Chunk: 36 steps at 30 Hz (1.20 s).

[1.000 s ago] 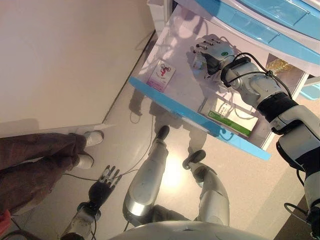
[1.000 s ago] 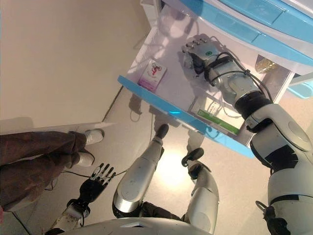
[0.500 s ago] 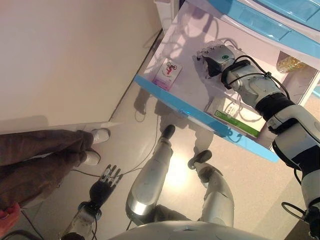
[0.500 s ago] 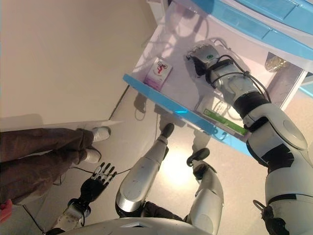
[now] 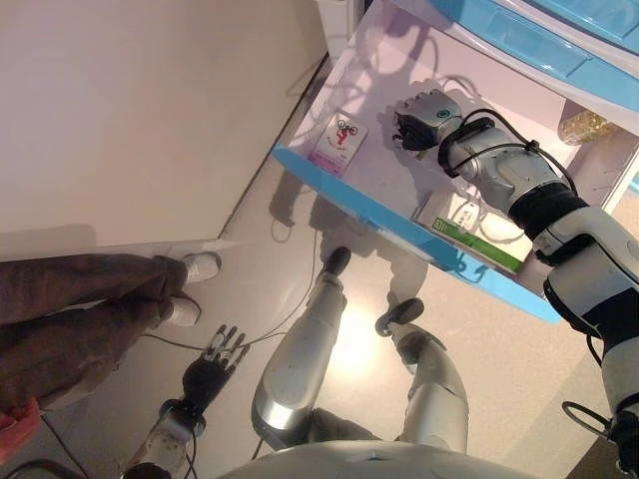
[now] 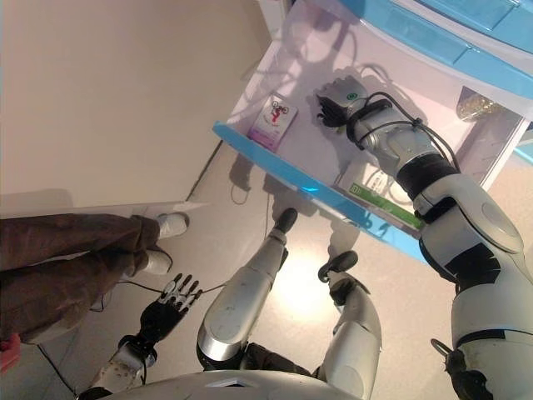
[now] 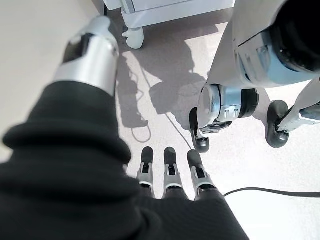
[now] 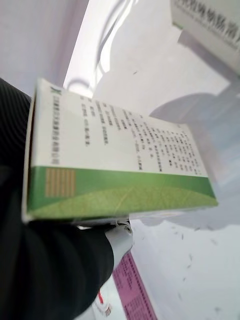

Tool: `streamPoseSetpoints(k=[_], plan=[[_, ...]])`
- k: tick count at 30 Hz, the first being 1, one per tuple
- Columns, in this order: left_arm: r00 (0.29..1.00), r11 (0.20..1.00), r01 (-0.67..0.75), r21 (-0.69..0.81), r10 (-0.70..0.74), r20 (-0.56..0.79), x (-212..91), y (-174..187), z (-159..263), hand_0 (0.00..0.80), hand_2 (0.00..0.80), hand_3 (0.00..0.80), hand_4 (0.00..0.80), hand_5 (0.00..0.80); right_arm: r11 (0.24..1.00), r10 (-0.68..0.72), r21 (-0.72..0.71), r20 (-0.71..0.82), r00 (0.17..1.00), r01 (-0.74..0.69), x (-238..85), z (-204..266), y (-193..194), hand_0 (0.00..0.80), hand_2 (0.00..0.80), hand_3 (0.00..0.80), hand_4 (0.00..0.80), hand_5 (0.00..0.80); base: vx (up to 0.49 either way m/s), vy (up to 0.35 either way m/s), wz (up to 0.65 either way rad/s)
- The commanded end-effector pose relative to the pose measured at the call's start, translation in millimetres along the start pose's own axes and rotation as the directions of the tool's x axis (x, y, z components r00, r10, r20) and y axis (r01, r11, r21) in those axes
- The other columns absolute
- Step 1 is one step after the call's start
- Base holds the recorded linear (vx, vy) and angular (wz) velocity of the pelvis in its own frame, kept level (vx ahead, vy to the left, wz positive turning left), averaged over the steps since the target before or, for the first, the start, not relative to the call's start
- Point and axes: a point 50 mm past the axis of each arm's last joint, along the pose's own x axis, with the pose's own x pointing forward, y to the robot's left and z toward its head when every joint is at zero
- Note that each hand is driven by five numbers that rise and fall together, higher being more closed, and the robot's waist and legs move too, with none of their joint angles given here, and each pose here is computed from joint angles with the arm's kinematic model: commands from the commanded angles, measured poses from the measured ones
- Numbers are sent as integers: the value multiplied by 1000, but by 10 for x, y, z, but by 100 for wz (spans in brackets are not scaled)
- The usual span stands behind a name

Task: Open the drawer and pick up the medicine

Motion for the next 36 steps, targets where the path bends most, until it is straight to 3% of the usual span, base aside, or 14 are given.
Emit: streamPoseSetpoints(k=[1, 18, 27, 36], plan=[[996, 998, -68, 7, 68, -63, -299, 217, -142, 0, 0, 0, 0, 0, 995, -100, -7, 107, 989, 102, 45, 226, -195, 800, 800, 800, 800, 800, 0, 0, 0], [998, 998, -51, 34, 52, -32, -229, 174, -17, 0, 0, 0, 0, 0, 956, -277, 11, 354, 893, 293, -184, 636, -623, 800, 800, 800, 800, 800, -22, -25, -11], [998, 997, -65, 44, 65, -14, -169, 168, 32, 0, 0, 0, 0, 0, 932, -343, 66, 473, 812, 355, -445, 755, -894, 800, 800, 800, 800, 800, -39, -33, -14], [996, 994, -93, 50, 94, -4, -156, 190, 28, 0, 0, 0, 0, 0, 907, -405, 179, 615, 677, 380, -906, 904, -1173, 800, 800, 800, 800, 800, 19, -29, -15]])
